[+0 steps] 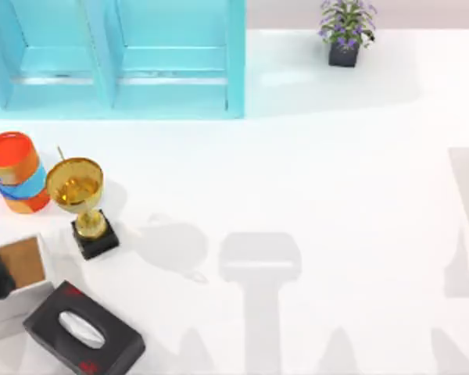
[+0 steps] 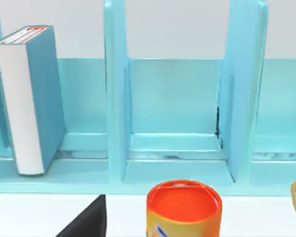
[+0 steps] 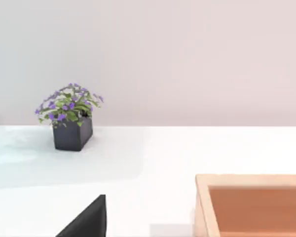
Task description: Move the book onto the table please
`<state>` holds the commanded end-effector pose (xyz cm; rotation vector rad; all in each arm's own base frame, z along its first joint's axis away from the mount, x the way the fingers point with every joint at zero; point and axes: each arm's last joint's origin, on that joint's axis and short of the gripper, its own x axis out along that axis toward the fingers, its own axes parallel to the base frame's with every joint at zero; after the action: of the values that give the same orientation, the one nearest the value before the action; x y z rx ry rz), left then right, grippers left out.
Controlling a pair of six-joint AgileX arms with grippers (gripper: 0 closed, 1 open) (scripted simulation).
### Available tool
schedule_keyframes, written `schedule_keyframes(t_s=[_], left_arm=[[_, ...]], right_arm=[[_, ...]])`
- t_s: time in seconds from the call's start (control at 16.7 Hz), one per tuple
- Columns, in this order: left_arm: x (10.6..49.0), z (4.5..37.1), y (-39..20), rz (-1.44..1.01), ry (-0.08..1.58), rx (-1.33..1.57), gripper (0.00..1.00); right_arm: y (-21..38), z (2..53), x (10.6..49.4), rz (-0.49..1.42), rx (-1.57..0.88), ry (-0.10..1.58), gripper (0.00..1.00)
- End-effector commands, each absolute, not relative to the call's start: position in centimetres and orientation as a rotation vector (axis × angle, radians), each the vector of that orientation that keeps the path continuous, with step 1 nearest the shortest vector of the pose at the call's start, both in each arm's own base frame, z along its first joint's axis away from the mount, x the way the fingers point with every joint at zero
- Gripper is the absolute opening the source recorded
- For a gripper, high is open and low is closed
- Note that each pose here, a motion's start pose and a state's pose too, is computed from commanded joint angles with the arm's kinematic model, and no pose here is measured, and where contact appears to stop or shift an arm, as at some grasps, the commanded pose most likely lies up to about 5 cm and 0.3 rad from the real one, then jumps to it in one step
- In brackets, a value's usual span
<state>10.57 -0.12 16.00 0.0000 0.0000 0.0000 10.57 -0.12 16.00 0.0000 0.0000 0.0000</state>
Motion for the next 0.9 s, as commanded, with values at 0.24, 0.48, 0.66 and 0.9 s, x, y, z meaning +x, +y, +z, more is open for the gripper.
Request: schedule_keyframes(t_s=[0.24, 0.48, 0.66, 0.9], left_arm=[[10.7, 16.6, 0.0, -0.001, -0.006, 0.002, 1.0], [11.7, 19.5, 0.5, -0.007, -0.017, 0.016, 1.0], [14.0, 22.2, 1.3, -0.012, 0.0, 0.03, 1.0], [19.8, 24.6, 3.9, -0.02, 0.048, 0.042, 1.0]], right_arm=[[-0.1, 16.0, 10.6, 0.0, 0.0, 0.0, 1.0], [-0.1, 16.0, 10.6, 0.0, 0.0, 0.0, 1.0], [-0.1, 16.0, 10.6, 0.0, 0.0, 0.0, 1.0], [-0.1, 16.0, 10.6, 0.0, 0.0, 0.0, 1.0]])
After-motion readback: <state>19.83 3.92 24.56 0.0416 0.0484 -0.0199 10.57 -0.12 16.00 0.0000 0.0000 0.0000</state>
